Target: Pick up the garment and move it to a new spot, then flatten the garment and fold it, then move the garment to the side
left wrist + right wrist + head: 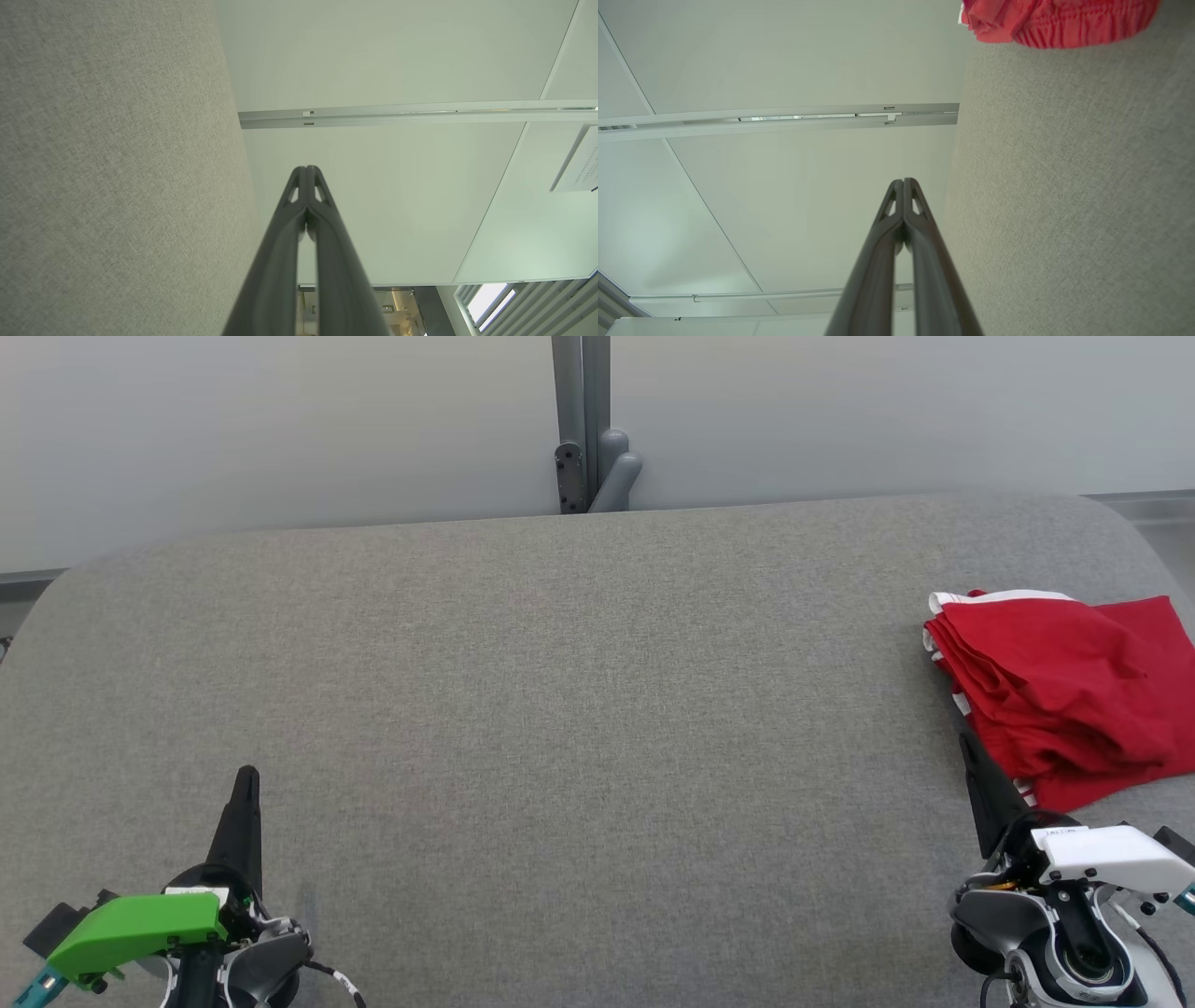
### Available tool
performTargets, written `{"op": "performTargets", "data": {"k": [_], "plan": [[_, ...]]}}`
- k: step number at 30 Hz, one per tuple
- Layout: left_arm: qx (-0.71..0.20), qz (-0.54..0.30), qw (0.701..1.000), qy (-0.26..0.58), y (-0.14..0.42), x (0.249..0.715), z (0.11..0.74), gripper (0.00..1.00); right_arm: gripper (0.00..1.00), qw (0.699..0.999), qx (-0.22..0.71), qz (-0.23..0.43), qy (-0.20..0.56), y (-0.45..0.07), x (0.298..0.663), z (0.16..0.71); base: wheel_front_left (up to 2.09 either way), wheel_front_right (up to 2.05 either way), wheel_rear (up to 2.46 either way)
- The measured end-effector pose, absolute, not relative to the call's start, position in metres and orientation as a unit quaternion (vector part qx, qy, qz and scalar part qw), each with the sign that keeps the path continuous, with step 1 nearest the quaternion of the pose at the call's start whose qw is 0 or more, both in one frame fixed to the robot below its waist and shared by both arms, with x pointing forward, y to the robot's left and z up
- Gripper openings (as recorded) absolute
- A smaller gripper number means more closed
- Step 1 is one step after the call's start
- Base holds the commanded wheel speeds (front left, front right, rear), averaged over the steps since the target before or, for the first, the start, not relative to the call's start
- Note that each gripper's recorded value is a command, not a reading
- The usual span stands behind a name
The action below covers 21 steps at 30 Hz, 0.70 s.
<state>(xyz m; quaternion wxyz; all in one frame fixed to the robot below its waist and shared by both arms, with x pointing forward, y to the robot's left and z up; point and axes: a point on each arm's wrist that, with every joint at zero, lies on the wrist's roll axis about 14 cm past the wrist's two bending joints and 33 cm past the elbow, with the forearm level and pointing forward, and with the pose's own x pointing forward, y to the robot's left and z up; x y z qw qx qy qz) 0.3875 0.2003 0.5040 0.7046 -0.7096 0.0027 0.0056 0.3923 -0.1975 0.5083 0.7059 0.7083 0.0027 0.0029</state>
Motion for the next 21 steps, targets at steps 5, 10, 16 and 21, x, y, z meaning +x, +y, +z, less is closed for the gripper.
{"op": "performTargets", "data": {"k": [5, 10, 16, 21], "plan": [[-0.71, 0.006, 0.705, 0.003, 0.2004, 0.3875, 0.504, 0.0, 0.0, 0.706, 0.708, 0.003, 0.003, -0.1975, 0.3923, 0.5082, 0.0, 0.0, 0.0], [-0.71, 0.006, 0.705, 0.003, 0.2004, 0.3875, 0.504, 0.0, 0.0, 0.706, 0.708, 0.003, 0.003, -0.1975, 0.3923, 0.5083, 0.0, 0.0, 0.0], [-0.71, 0.005, 0.705, 0.003, 0.2003, 0.3875, 0.504, 0.0, 0.0, 0.706, 0.708, 0.003, 0.003, -0.1975, 0.3923, 0.5082, 0.0, 0.0, 0.0], [-0.71, 0.005, 0.705, 0.003, 0.2004, 0.3875, 0.504, 0.0, 0.0, 0.706, 0.708, 0.003, 0.003, -0.1975, 0.3923, 0.5083, 0.0, 0.0, 0.0]]}}
